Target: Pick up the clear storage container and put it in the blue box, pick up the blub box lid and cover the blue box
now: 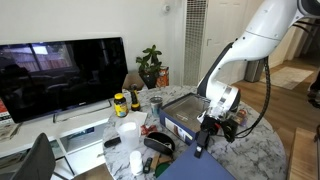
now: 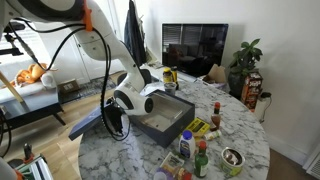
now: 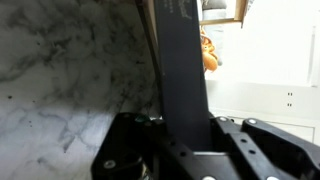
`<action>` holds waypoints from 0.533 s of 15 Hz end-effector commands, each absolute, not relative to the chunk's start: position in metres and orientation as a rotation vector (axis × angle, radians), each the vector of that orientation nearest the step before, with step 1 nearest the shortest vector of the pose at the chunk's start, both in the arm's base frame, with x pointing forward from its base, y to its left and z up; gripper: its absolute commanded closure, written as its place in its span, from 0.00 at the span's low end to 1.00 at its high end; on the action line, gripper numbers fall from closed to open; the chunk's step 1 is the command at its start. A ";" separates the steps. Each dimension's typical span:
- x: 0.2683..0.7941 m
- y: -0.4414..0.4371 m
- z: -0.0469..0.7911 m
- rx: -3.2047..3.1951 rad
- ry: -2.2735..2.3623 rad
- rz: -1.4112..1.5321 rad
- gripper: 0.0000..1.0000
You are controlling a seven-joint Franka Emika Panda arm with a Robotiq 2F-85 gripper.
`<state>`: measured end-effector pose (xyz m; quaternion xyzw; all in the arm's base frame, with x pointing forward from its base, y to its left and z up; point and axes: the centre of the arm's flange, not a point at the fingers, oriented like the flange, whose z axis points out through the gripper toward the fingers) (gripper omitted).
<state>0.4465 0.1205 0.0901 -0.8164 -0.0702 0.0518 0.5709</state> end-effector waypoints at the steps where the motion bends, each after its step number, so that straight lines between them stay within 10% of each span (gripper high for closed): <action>1: 0.434 0.110 0.114 -1.902 -0.148 0.192 1.00; 8: 0.414 0.119 0.151 -1.932 -0.102 0.349 1.00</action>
